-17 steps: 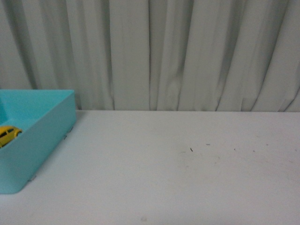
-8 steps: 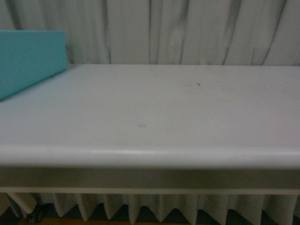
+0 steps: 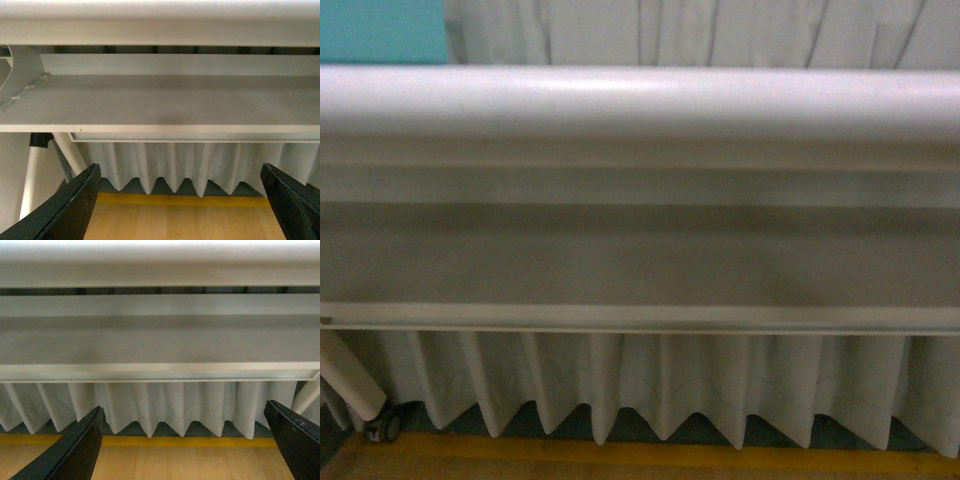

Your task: Wind up and store yellow beetle toy

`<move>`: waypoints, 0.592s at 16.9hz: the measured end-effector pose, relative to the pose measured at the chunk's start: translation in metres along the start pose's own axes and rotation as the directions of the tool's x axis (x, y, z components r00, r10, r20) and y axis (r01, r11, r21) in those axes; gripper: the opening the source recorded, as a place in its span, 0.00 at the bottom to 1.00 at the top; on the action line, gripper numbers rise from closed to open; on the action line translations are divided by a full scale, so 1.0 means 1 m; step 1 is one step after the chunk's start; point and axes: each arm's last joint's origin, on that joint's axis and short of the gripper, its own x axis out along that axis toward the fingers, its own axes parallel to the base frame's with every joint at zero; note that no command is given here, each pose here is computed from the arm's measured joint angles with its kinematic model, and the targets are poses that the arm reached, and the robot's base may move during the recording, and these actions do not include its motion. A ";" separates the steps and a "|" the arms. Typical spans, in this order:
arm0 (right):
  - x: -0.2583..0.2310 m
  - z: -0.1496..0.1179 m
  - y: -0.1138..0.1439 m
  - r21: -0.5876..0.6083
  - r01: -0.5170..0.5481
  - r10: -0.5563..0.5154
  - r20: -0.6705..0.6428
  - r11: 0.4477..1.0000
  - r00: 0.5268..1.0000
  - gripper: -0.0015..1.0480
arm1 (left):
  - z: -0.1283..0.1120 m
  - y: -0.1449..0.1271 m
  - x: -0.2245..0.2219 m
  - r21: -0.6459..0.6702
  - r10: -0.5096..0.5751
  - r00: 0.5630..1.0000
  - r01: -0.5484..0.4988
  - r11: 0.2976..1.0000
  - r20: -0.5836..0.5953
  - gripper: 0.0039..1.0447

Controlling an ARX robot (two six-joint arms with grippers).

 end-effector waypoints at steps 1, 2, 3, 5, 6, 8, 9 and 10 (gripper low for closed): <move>0.000 0.000 0.000 0.000 0.000 0.000 0.000 1.000 1.000 0.94 | 0.000 0.000 0.000 0.000 0.000 1.000 0.000 1.000 -0.001 0.94; 0.000 0.000 0.000 -0.001 0.000 0.000 0.001 1.000 1.000 0.94 | 0.000 0.000 0.000 0.000 0.002 1.000 -0.002 1.000 0.000 0.94; 0.000 0.000 0.000 0.000 0.000 0.000 -0.003 1.000 1.000 0.94 | -0.001 0.000 0.000 0.000 0.001 1.000 -0.001 1.000 -0.006 0.94; 0.000 0.000 0.000 0.000 0.000 0.000 -0.001 1.000 1.000 0.94 | 0.000 0.000 0.000 0.000 0.000 1.000 0.000 1.000 -0.004 0.94; 0.000 0.000 0.000 0.000 0.001 -0.001 -0.002 1.000 1.000 0.94 | 0.000 0.000 0.000 0.000 0.000 1.000 0.000 1.000 -0.003 0.94; 0.000 0.000 0.000 0.000 0.000 0.000 -0.001 1.000 1.000 0.94 | 0.000 0.000 0.000 0.000 0.000 1.000 0.000 1.000 -0.002 0.94; 0.000 0.000 0.000 0.000 0.001 -0.001 0.000 1.000 1.000 0.94 | 0.000 0.000 0.000 0.000 0.000 1.000 0.000 1.000 -0.002 0.94; 0.000 0.000 0.000 0.000 0.001 -0.001 0.000 1.000 1.000 0.94 | 0.000 0.000 0.000 0.000 0.001 1.000 -0.001 1.000 -0.002 0.94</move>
